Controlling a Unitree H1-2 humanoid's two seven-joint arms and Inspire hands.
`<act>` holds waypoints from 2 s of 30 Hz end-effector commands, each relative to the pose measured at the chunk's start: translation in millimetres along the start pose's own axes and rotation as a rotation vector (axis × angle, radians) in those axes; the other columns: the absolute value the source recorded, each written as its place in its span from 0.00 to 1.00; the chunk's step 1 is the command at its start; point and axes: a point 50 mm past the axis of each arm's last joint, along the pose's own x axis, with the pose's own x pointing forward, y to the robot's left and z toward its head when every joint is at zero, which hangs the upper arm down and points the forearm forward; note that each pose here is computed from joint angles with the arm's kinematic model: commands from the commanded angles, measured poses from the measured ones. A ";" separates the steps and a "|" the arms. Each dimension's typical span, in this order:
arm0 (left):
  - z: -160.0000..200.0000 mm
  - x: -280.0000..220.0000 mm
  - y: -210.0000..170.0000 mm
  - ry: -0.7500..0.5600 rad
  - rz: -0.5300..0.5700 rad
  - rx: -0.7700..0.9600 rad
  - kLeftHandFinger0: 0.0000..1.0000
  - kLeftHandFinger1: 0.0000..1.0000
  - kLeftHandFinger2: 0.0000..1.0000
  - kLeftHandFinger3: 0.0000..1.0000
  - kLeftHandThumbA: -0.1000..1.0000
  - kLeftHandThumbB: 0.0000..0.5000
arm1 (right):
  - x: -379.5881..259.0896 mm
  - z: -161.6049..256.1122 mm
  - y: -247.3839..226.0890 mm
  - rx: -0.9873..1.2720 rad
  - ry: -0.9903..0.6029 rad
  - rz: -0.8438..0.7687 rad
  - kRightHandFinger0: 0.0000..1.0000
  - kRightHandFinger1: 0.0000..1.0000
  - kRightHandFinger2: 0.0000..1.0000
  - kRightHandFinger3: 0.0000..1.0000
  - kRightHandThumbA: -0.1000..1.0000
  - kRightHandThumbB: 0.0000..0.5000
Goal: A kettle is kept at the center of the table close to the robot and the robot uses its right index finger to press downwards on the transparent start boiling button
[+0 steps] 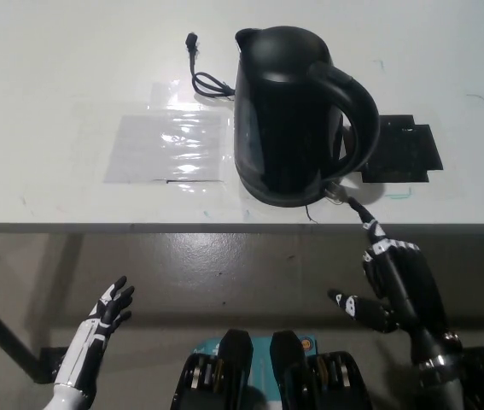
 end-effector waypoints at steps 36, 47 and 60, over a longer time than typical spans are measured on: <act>31.4 11.1 6.2 -0.187 -0.045 0.068 1.00 1.00 1.00 1.00 1.00 0.77 | 64.3 -15.7 1.8 -0.335 0.070 0.018 0.00 0.00 0.00 1.00 1.00 0.48; 33.8 14.6 4.2 -0.208 -0.047 0.056 1.00 1.00 1.00 1.00 1.00 0.70 | 68.4 -14.9 2.3 -0.357 0.067 0.028 0.00 0.00 0.00 1.00 1.00 0.49; 34.7 17.2 5.2 -0.213 -0.049 0.062 1.00 1.00 1.00 1.00 1.00 0.70 | 73.4 -24.0 6.2 -0.360 0.080 0.046 0.00 0.00 0.00 1.00 1.00 0.48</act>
